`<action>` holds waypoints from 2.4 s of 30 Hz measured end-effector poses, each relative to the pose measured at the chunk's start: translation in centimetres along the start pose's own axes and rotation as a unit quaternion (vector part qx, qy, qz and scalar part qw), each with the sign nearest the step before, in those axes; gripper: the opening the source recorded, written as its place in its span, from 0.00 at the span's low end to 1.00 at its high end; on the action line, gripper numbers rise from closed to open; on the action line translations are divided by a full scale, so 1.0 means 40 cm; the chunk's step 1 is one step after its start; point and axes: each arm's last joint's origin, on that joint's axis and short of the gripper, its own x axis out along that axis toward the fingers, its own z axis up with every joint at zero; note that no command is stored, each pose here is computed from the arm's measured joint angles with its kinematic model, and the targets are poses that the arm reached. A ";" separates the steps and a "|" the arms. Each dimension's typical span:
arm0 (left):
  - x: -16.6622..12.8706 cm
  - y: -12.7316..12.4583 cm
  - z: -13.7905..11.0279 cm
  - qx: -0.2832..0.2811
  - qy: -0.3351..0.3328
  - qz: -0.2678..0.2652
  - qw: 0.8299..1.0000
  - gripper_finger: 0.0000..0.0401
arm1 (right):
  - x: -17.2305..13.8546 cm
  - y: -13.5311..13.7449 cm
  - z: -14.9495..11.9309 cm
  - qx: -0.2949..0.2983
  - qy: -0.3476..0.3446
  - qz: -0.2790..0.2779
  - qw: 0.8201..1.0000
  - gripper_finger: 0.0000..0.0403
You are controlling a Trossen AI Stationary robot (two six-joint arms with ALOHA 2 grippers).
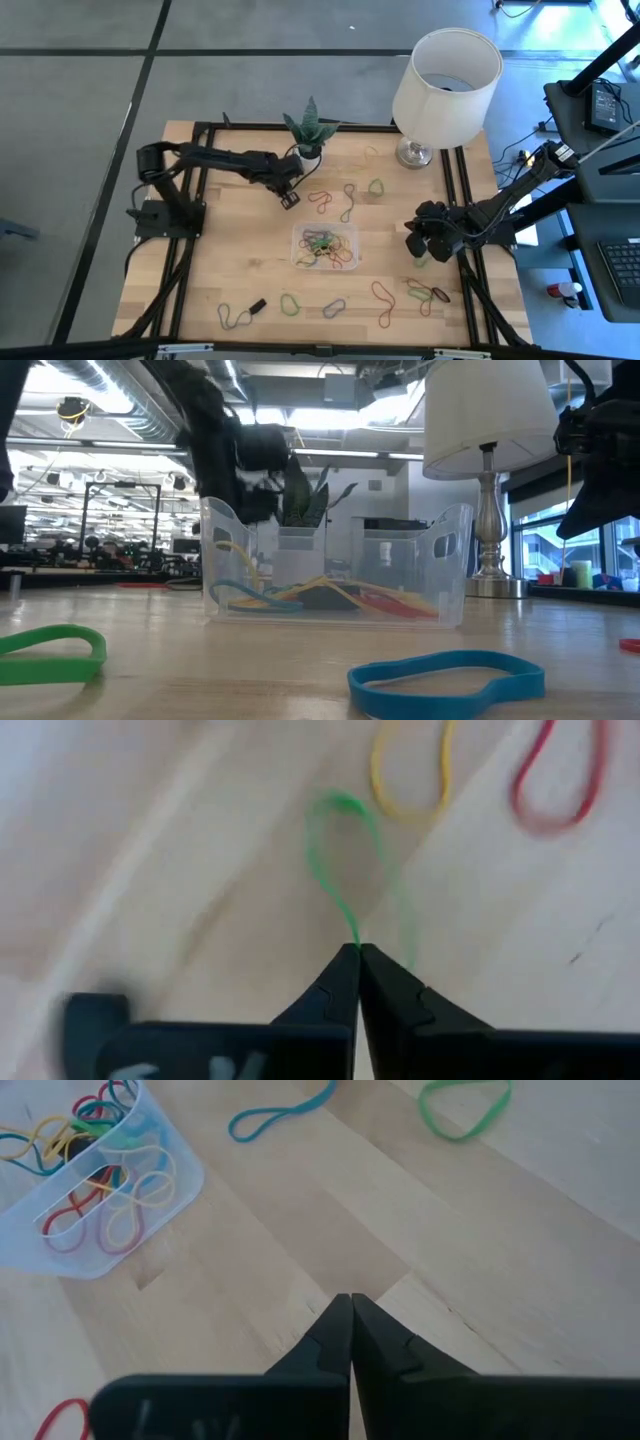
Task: Pick and place rubber bands into bin
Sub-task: Put the green rubber band into the transparent bin, then put the red rubber band into the transparent bin
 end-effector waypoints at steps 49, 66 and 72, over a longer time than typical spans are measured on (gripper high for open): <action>-0.086 -0.542 0.025 0.191 -0.067 -0.226 0.953 0.00 | 0.000 0.001 -0.002 -0.010 0.010 0.004 1.000 0.02; -0.078 -0.554 0.028 0.192 -0.061 -0.263 0.944 0.24 | 0.000 0.001 -0.003 -0.009 0.015 0.005 1.000 0.02; -0.148 -0.514 0.060 0.160 -0.090 -0.262 0.948 0.27 | 0.000 0.002 -0.002 -0.007 0.014 0.008 1.000 0.02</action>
